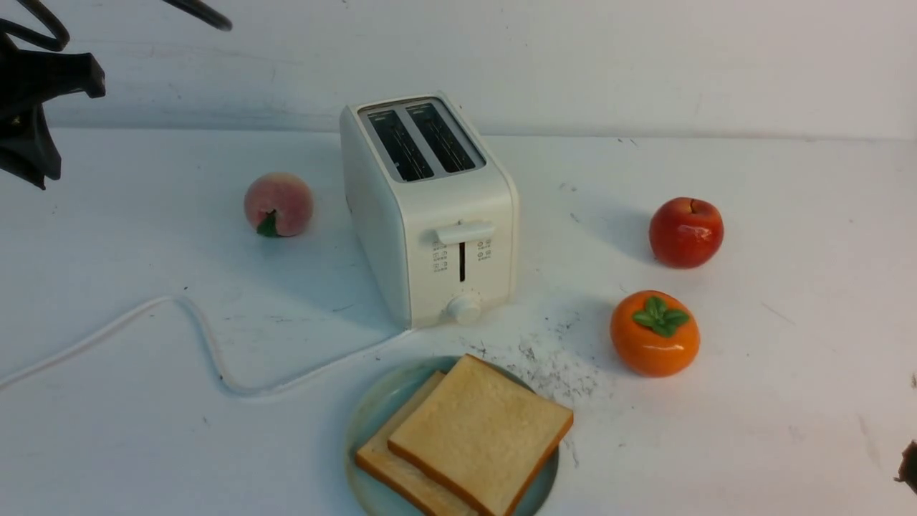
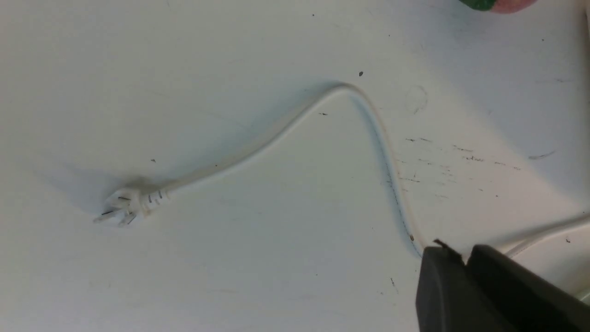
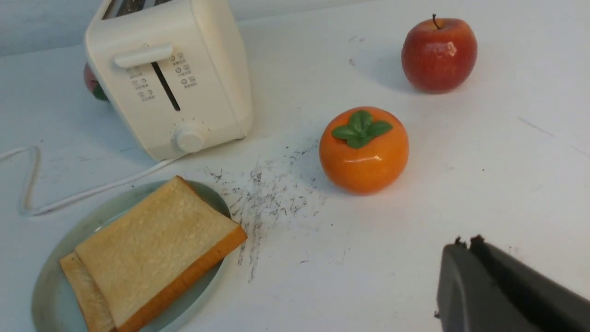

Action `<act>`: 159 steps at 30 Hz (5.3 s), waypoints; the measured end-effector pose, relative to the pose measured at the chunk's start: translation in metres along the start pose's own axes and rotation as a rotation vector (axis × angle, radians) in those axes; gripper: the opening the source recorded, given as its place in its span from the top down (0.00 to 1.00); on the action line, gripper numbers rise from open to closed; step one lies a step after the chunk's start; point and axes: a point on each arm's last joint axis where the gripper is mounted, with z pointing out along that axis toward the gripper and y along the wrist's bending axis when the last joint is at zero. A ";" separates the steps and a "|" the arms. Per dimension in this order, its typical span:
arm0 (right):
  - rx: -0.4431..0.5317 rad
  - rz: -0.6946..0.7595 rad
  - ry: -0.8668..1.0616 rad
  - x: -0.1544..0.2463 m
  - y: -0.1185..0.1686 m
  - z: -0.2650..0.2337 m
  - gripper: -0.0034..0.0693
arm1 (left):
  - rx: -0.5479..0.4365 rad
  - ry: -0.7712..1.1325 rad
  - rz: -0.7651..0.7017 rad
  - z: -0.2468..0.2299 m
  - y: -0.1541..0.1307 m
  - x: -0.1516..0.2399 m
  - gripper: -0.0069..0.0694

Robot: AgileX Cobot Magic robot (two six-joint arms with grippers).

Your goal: Take toasted bread from bread machine on white table place on plate.

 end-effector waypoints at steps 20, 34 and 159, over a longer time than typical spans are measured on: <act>0.001 0.003 0.022 0.004 -0.001 0.000 0.93 | 0.003 0.005 -0.002 0.002 0.000 0.000 0.80; 0.143 -0.047 -0.154 0.024 -0.016 -0.024 0.91 | 0.070 0.067 -0.035 0.021 -0.007 -0.002 0.78; 0.137 -0.084 -0.013 0.068 -0.023 -0.018 0.71 | 0.295 -0.698 -0.028 0.052 0.083 0.353 0.91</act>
